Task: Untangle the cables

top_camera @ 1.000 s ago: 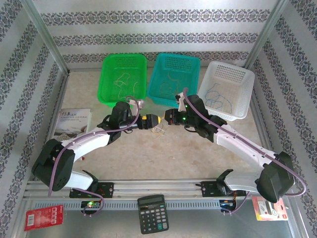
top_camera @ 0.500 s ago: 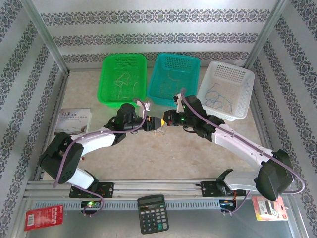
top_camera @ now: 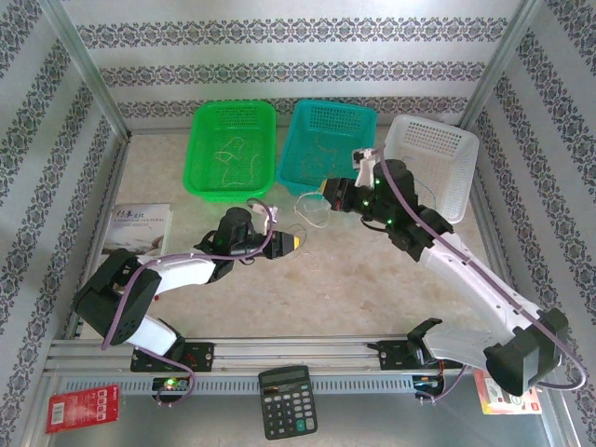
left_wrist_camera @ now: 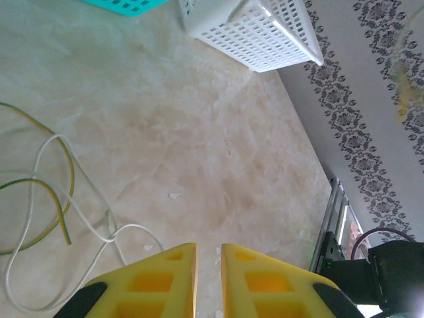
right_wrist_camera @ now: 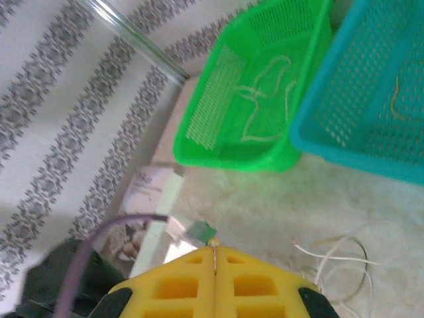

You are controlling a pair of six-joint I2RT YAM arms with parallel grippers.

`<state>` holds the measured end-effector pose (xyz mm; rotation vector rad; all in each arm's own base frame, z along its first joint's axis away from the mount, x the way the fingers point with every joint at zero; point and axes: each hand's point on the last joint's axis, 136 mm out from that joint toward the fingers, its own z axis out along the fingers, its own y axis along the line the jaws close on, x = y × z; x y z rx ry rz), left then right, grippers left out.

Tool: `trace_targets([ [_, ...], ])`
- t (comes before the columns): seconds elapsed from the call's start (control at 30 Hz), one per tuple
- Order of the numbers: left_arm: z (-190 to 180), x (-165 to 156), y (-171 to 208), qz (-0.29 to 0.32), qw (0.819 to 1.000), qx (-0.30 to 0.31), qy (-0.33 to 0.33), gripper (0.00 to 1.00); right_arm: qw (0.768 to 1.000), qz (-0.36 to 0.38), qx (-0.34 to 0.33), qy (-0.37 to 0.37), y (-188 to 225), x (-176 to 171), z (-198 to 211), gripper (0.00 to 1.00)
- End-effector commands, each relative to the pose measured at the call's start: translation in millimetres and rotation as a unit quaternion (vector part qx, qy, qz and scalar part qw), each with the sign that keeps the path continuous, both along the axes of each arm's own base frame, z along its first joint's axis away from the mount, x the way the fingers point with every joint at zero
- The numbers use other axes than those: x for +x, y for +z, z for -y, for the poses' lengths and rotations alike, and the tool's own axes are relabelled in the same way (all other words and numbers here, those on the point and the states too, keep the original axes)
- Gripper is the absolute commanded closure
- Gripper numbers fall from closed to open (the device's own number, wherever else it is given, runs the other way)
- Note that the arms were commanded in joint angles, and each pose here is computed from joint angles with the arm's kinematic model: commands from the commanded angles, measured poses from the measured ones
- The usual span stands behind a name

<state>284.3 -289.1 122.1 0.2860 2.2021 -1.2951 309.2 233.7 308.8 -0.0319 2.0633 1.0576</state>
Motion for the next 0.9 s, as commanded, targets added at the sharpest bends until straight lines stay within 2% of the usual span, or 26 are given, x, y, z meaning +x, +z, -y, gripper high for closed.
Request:
trace_targets([
  [0.0,2,0,8,0.023,1.000,-0.010,0.000,0.86,0.999,0.038,0.035,0.002,42,-2,4,1.00],
  [0.1,1,-1,6,0.021,1.000,-0.011,0.001,0.89,0.998,0.051,0.045,0.003,58,-2,4,1.00],
  [0.3,-1,-4,27,0.041,0.999,-0.025,0.002,0.55,0.998,0.045,0.041,0.008,52,-1,2,1.00],
  [0.47,-7,-9,57,0.078,0.997,-0.026,0.002,0.36,0.999,0.024,0.027,0.006,27,0,0,1.00],
  [0.6,-14,-8,62,0.093,0.996,-0.004,0.015,0.32,1.000,0.012,0.026,0.012,15,-2,-6,1.00],
  [0.87,-14,4,50,0.091,0.995,0.012,0.030,0.32,0.999,0.003,0.031,0.018,9,-9,-12,1.00],
])
